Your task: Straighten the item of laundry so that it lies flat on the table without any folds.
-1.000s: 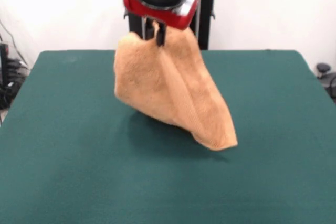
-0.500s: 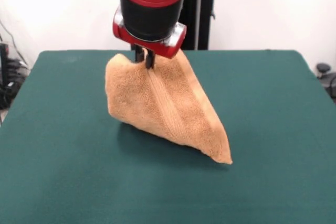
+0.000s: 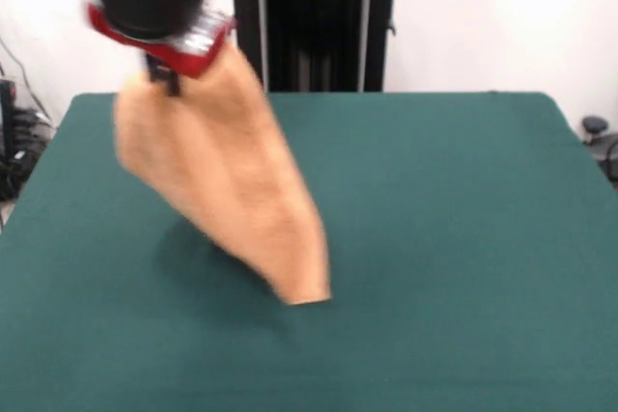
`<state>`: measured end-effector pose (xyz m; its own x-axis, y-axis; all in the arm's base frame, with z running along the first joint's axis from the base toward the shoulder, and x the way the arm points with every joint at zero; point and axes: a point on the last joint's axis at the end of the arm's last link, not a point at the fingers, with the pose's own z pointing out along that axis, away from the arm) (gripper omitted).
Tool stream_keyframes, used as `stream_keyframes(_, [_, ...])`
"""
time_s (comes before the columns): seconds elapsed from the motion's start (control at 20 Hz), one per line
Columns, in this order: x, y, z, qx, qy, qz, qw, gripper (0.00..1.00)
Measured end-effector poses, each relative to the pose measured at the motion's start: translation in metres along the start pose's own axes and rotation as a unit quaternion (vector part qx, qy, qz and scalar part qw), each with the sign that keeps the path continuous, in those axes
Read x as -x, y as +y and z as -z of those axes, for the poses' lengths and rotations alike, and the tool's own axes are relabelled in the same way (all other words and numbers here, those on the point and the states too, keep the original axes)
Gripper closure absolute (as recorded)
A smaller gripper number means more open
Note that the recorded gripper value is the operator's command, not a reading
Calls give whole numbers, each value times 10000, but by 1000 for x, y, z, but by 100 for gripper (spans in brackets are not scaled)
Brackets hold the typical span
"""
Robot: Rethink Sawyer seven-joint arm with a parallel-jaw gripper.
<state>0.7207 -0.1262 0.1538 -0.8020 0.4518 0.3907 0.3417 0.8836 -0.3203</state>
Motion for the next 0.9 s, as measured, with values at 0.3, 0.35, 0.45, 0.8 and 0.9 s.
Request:
stream_keyframes(0.3, [23,-84,22,23,88,-432,9990,100])
stream_keyframes(0.35, [23,-94,25,4,58,-488,9988,100])
stream_keyframes(0.45, [20,-106,33,-44,-5,-542,9985,100])
stream_keyframes(0.8, [-27,-80,77,-46,-334,-403,9986,100])
stream_keyframes(0.9, [-40,-65,82,-13,-465,-328,9984,100])
